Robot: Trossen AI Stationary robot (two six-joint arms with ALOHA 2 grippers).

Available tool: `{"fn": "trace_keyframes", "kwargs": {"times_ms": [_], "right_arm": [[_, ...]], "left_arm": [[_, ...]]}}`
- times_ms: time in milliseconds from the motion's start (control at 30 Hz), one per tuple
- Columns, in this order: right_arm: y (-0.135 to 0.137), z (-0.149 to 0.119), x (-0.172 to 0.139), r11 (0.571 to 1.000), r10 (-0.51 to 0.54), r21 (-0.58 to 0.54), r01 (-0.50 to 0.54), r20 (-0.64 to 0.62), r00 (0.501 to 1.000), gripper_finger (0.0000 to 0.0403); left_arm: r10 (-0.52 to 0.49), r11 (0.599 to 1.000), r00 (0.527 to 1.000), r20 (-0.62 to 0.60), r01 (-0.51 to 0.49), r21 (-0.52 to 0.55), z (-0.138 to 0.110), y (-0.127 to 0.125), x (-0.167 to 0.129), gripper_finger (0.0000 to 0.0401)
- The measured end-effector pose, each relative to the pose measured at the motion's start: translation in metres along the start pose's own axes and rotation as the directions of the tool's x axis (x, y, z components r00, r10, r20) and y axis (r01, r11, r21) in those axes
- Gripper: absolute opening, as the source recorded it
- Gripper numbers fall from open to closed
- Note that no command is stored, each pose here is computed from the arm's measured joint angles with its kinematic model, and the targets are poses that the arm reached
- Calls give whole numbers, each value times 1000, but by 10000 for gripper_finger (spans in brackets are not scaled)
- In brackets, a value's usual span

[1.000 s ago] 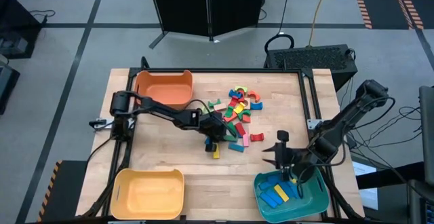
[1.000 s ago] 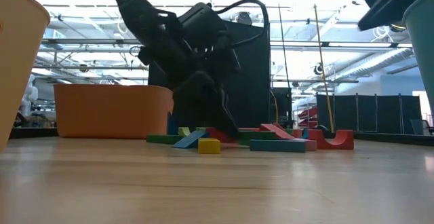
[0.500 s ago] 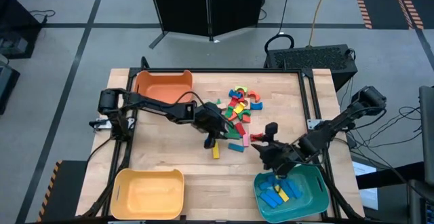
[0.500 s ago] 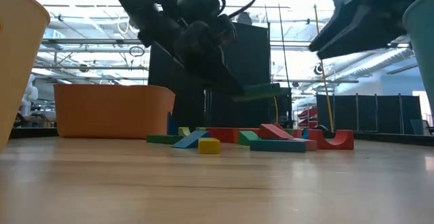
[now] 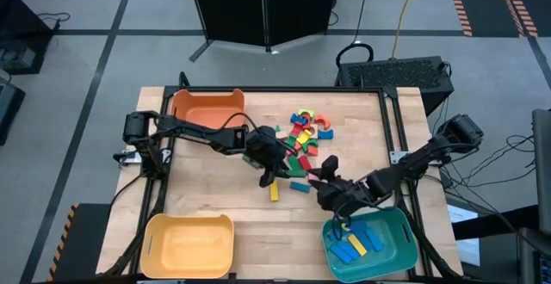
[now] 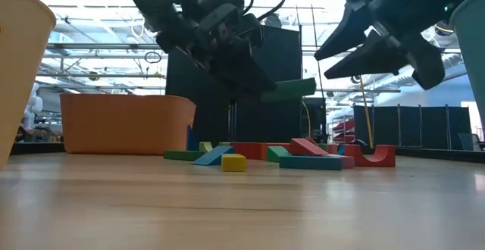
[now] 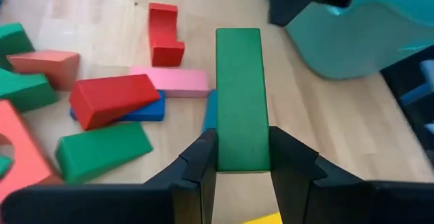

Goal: Sort blocks by size
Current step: Put the green rectangular block into the blue bin

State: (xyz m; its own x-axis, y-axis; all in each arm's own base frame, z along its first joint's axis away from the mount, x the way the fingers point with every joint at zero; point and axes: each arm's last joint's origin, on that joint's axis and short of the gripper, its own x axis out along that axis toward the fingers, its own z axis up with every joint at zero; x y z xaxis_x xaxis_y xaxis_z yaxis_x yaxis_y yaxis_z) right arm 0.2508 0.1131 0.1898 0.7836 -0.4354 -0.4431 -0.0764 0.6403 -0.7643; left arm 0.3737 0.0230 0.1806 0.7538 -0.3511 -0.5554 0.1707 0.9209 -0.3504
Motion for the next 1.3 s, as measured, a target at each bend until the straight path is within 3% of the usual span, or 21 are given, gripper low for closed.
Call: {"fn": "trace_keyframes", "kwargs": {"times_ms": [233, 533, 1133, 1300], "right_arm": [[1, 0, 4, 999, 3, -51, -3, 0, 1000, 198], [-1, 6, 4, 999, 28, -46, -26, 62, 998, 179], [-6, 8, 8, 999, 3, -35, 0, 74, 997, 49], [-6, 8, 8, 999, 2, -34, 1, 73, 997, 45]], "left_arm": [[-87, 994, 996, 27, 88, -61, 4, 0, -2, 103], [-177, 979, 980, 90, 185, -90, 12, -3, -3, 103], [-198, 974, 976, 95, 207, -91, 13, -3, -3, 103], [-199, 974, 975, 98, 208, -86, 13, -3, -3, 103]]}}
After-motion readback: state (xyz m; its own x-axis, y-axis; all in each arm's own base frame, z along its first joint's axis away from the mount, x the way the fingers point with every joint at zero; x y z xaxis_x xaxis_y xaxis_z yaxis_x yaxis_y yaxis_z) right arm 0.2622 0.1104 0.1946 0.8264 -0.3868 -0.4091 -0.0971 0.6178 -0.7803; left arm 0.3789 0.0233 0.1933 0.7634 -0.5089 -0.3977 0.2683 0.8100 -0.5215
